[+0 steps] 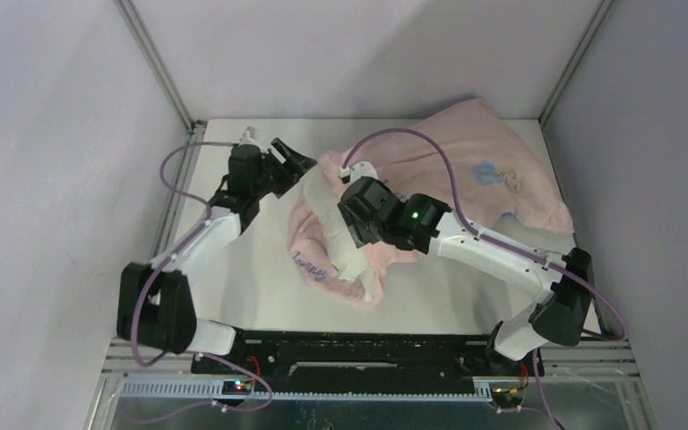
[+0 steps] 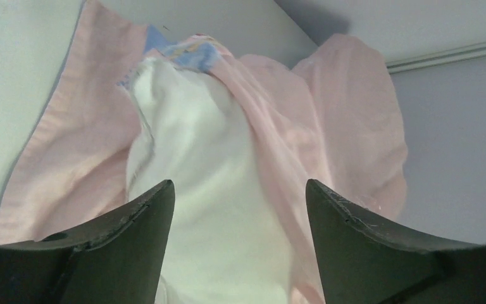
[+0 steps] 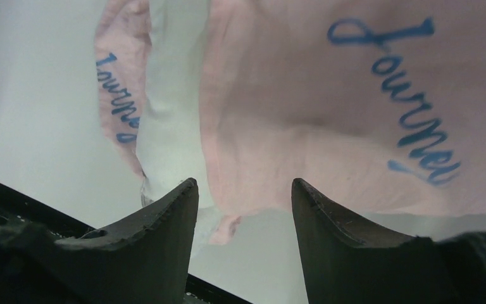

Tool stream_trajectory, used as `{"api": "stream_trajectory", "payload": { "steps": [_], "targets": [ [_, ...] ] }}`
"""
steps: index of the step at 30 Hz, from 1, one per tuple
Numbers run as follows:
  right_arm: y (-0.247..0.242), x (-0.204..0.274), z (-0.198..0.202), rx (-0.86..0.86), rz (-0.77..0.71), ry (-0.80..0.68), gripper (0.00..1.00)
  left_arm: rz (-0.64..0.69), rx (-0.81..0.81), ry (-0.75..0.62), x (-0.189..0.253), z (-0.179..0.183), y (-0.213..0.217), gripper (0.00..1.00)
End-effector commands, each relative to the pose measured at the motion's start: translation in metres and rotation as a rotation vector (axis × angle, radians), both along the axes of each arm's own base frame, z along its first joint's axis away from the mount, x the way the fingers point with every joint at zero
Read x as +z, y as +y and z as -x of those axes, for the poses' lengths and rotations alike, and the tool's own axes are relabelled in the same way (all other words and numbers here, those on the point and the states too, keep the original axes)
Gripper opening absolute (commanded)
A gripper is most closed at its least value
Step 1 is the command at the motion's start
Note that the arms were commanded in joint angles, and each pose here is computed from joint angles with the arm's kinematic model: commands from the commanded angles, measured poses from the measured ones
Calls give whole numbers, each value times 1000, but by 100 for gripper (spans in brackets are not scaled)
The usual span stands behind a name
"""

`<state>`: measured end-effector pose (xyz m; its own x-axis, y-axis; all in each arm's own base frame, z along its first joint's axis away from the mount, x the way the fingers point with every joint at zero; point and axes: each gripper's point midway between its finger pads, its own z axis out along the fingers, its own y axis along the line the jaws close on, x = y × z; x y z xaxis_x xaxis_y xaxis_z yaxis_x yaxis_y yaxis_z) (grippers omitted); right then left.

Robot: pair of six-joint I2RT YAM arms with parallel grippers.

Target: Put the pillow into the pillowcase

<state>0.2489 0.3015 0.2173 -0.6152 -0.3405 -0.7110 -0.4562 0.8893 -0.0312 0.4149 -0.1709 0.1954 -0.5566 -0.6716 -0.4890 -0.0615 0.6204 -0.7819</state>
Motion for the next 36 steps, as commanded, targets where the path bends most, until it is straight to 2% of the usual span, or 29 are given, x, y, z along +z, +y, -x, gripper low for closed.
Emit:
{"api": "stream_trajectory", "payload": {
  "steps": [1,8,14,17,22,24,29,33,36],
  "targets": [
    [12,5,0,-12,-57,-60,58,-113,-6,33,-4,44,16,80],
    [17,-23,-3,-4,-15,-44,58,-71,-120,114,-47,101,-21,83],
    [19,-46,-13,-22,53,-56,60,45,-149,88,-53,99,-51,78],
    [15,-51,-17,-45,80,-67,55,78,-144,74,-52,90,-57,63],
    [1,-48,-21,-91,121,-99,33,120,-132,91,-57,77,-65,14],
    [-6,-39,-19,-110,121,-113,23,123,-120,99,-58,72,-66,1],
    [-16,-5,-1,-89,70,-147,1,106,-78,100,-53,59,-64,0],
    [-3,28,33,9,-25,-135,0,104,-37,87,-39,48,-63,0],
    [10,28,64,104,-61,-70,0,124,-17,61,-20,39,-64,0]
  ]
}}
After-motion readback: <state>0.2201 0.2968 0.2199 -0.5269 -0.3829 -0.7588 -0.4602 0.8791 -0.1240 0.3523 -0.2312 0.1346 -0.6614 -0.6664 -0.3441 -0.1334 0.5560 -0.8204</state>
